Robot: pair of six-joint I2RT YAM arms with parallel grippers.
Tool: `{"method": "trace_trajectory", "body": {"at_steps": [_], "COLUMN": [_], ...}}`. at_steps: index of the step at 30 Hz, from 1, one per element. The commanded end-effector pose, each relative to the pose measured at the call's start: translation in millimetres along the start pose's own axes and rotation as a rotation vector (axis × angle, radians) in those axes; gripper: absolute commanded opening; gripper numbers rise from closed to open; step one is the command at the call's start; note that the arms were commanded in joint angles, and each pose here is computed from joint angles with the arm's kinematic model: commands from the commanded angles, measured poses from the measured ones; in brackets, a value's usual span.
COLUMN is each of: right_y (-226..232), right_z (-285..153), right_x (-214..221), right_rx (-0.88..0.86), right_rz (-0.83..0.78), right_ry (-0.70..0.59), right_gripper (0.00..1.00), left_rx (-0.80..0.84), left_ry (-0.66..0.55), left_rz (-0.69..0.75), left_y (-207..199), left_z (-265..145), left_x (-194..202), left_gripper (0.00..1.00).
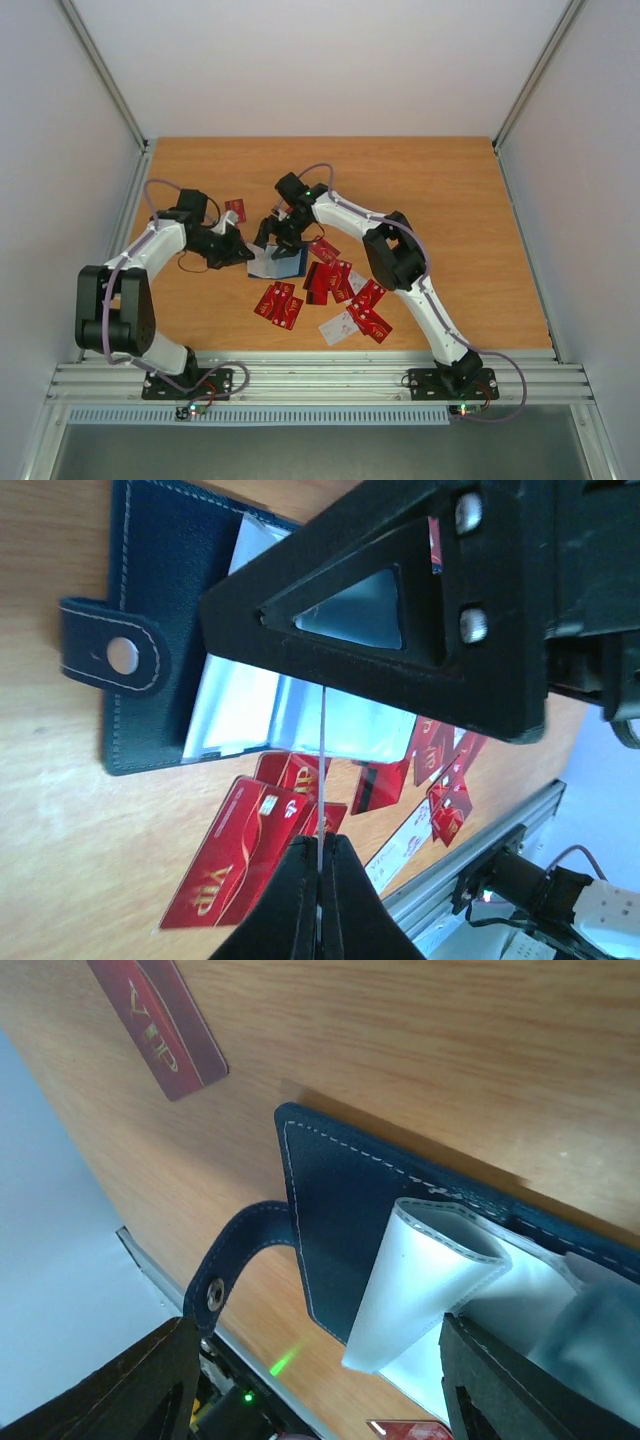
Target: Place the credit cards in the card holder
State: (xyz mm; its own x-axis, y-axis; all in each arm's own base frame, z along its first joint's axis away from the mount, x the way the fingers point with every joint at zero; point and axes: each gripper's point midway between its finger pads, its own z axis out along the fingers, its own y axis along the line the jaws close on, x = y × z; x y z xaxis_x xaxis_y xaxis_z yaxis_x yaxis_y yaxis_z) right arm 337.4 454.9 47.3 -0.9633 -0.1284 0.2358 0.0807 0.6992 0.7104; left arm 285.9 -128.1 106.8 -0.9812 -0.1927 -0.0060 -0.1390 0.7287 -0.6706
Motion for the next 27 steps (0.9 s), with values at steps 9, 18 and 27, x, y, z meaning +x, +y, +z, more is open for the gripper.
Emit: {"method": "trace_trajectory", "body": {"at_steps": [9,18,27], "right_y": [2,23,-15], "right_z": [-19,-61,-94], "right_x": [-3,-2,32], "right_rx": [-0.085,-0.106,0.110], "right_rz": [0.024,-0.023,0.012], "right_ry": [0.068,0.054,0.003], "right_gripper": [0.67,0.67,0.67], "left_rx": [0.208,0.162,0.153], "left_ry": [-0.022,-0.046,-0.036], "left_rz": [0.031,0.030,0.061], "left_y": [6,10,0], "left_z": [55,58,59], "left_x": [-31,-41,-46], "left_gripper": [0.00,0.00,0.00]}}
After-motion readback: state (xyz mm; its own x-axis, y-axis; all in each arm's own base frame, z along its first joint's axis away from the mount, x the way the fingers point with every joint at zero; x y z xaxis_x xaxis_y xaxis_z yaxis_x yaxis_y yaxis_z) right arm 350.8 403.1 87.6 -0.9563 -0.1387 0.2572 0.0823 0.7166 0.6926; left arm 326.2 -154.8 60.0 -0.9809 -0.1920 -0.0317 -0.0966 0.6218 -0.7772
